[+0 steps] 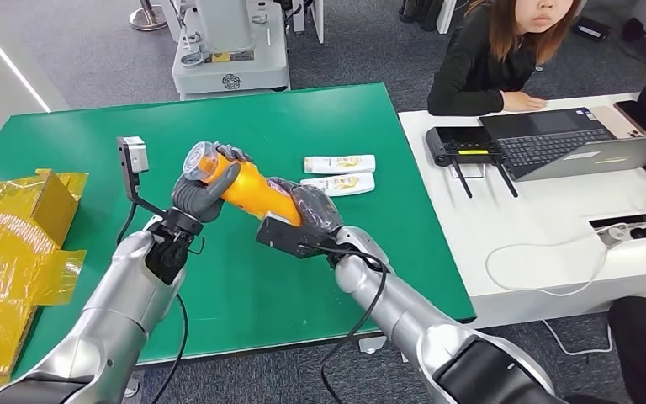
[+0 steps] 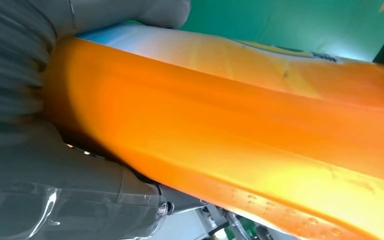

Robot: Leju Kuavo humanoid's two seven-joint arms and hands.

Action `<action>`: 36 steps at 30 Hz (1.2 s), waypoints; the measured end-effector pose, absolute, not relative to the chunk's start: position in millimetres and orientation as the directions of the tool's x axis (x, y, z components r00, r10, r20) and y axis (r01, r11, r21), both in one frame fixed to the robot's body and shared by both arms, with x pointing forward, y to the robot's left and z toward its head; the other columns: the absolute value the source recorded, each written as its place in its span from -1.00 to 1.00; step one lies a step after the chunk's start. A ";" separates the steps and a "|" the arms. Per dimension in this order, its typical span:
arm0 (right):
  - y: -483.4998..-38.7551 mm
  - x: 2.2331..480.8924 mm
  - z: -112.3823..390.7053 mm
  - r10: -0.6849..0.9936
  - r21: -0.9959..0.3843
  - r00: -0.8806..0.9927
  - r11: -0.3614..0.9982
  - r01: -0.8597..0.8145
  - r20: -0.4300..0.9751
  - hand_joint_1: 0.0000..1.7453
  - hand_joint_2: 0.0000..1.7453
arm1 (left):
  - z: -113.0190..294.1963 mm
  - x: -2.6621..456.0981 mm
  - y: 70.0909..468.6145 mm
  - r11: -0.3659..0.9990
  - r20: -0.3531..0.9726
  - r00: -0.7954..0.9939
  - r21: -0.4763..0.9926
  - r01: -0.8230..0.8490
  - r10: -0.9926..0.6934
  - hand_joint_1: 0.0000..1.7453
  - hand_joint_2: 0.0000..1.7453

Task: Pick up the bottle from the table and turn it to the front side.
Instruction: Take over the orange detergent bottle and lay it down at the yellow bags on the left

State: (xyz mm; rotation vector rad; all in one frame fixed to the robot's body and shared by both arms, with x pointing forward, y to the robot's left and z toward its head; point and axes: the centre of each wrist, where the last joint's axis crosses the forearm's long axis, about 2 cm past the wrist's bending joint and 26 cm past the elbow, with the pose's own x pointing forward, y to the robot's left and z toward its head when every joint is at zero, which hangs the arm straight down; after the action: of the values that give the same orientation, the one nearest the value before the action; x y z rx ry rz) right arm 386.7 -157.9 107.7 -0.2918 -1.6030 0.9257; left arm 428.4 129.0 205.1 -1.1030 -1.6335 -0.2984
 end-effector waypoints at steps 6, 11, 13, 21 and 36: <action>-158.7 388.6 112.8 0.632 -0.691 -0.281 0.674 -0.261 0.723 -1.00 1.00 | 204.0 425.0 120.4 0.581 0.865 -0.043 -0.298 0.757 0.500 1.00 1.00; -160.1 383.1 111.9 0.605 -0.668 -0.291 0.708 -0.229 0.741 -1.00 1.00 | 210.1 424.5 113.8 0.683 0.880 -0.210 -0.160 0.713 0.426 1.00 1.00; -162.1 377.8 108.3 0.591 -0.656 -0.296 0.721 -0.223 0.751 -1.00 1.00 | 214.4 425.7 114.3 0.718 0.878 -0.284 -0.091 0.690 0.385 1.00 1.00; -169.9 357.9 93.8 0.513 -0.599 -0.344 0.768 -0.226 0.787 -1.00 1.00 | 223.1 432.6 129.7 0.789 0.829 -0.506 0.139 0.598 0.237 1.00 1.00; -160.3 317.7 83.7 0.397 -0.518 -0.408 0.818 -0.248 0.822 -1.00 1.00 | 305.4 476.9 190.7 0.733 0.480 -0.810 0.673 0.094 -0.337 1.00 1.00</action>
State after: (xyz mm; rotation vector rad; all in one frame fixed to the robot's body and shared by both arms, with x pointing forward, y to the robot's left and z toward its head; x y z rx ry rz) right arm 317.7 -160.3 83.7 -0.1125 -1.8633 0.7068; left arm 476.9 190.7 305.4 0.1826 -2.3382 -0.9519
